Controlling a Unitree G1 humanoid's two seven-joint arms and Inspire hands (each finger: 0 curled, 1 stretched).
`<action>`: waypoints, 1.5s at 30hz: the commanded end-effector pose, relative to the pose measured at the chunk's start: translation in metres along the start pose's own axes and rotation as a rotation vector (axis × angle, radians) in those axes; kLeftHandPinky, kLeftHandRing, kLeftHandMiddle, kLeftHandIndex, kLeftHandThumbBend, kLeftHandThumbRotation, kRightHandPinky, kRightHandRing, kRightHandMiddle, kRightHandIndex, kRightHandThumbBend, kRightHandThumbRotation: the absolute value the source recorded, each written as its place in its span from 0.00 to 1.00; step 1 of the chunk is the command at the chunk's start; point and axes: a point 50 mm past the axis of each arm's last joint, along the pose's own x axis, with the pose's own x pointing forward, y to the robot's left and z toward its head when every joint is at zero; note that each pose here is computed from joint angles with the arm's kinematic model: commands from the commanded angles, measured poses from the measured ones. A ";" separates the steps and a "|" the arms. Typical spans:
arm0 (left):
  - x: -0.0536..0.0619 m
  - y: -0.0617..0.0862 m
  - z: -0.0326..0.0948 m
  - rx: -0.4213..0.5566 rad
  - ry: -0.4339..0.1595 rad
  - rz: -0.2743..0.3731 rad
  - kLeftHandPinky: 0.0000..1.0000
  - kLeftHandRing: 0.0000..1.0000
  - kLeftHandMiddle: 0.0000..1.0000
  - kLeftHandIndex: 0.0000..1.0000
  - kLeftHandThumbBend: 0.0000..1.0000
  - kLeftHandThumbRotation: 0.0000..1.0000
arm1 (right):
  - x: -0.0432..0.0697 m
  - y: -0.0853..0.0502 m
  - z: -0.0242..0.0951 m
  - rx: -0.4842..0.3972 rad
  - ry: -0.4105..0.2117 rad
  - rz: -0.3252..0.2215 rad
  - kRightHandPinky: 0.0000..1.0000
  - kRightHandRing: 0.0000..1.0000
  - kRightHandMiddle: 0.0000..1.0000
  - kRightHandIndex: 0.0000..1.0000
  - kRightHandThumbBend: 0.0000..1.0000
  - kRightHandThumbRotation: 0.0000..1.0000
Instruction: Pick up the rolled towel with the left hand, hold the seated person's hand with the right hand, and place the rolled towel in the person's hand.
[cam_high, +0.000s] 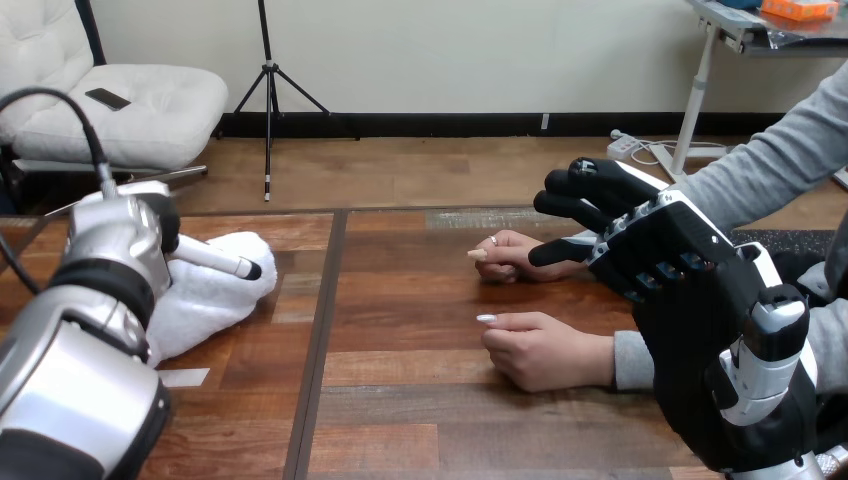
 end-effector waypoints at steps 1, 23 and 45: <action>-0.018 0.038 0.029 0.017 -0.118 0.065 0.69 0.90 0.94 0.92 1.00 0.75 | 0.011 0.003 0.010 -0.020 -0.079 0.020 0.65 0.81 0.81 0.78 0.88 0.95; -0.039 0.069 0.038 0.038 -0.256 0.035 0.87 0.95 0.95 0.92 0.99 0.78 | 0.014 0.001 0.007 -0.004 -0.053 0.021 0.65 0.82 0.81 0.79 0.87 0.95; -0.058 0.085 0.038 0.022 -0.309 0.081 0.95 0.98 0.99 0.97 0.93 0.68 | 0.017 0.002 0.001 0.001 -0.042 0.027 0.67 0.83 0.82 0.80 0.82 0.94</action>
